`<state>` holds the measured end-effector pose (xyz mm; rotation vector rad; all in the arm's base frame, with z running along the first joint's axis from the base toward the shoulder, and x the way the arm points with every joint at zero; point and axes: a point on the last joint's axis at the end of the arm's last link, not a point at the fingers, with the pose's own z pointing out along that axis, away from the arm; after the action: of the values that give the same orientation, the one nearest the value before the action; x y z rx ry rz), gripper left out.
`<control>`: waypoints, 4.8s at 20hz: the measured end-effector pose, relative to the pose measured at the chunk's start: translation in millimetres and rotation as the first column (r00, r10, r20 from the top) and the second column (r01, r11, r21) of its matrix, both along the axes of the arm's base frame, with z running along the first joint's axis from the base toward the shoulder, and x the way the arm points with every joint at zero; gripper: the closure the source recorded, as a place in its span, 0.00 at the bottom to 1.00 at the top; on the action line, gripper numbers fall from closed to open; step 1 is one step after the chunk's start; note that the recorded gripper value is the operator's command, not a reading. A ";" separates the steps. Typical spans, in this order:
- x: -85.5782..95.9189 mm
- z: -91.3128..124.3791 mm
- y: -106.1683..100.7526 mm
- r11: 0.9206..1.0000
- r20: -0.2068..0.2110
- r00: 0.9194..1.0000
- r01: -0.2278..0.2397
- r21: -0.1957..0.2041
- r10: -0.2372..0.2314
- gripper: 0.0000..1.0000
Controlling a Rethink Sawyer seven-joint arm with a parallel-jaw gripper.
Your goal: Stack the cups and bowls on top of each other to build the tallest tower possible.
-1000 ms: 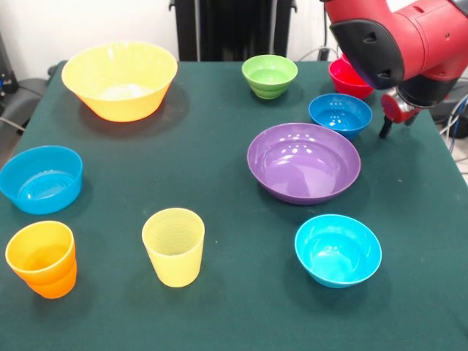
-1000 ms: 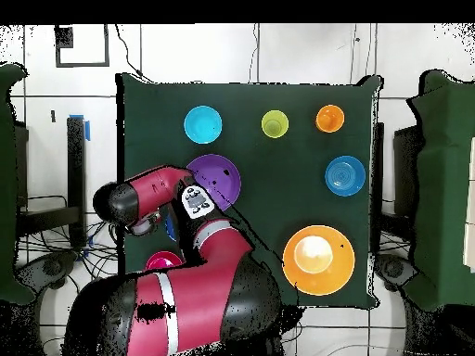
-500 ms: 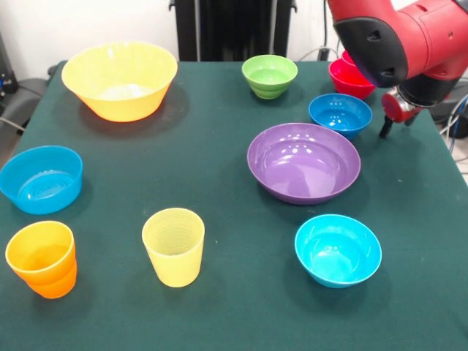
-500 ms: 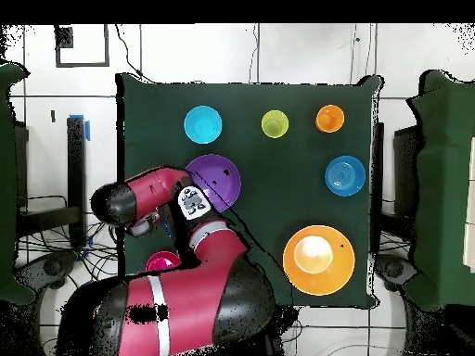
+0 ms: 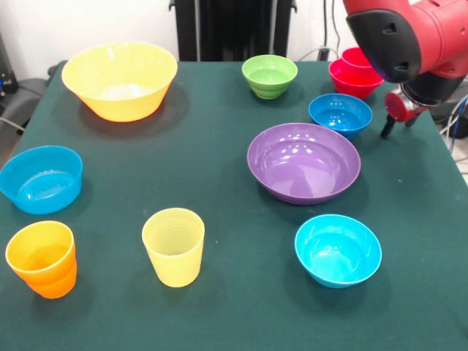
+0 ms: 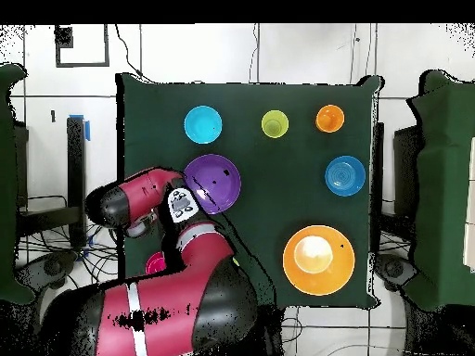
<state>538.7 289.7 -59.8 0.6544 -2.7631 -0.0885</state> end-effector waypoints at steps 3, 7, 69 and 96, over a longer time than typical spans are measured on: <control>0.8 -0.3 2.8 1.000 0.008 1.000 0.009 -0.015 -0.009 0.00; 2.4 -1.0 4.9 0.999 0.006 1.000 0.024 -0.032 -0.023 0.00; 58.3 -27.2 25.0 0.975 -0.326 0.938 0.044 -0.220 -0.116 0.00; 69.9 -30.8 32.4 0.970 -0.364 0.926 0.011 -0.243 -0.101 0.00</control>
<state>608.7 322.1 -90.6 0.4410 -2.3732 0.0949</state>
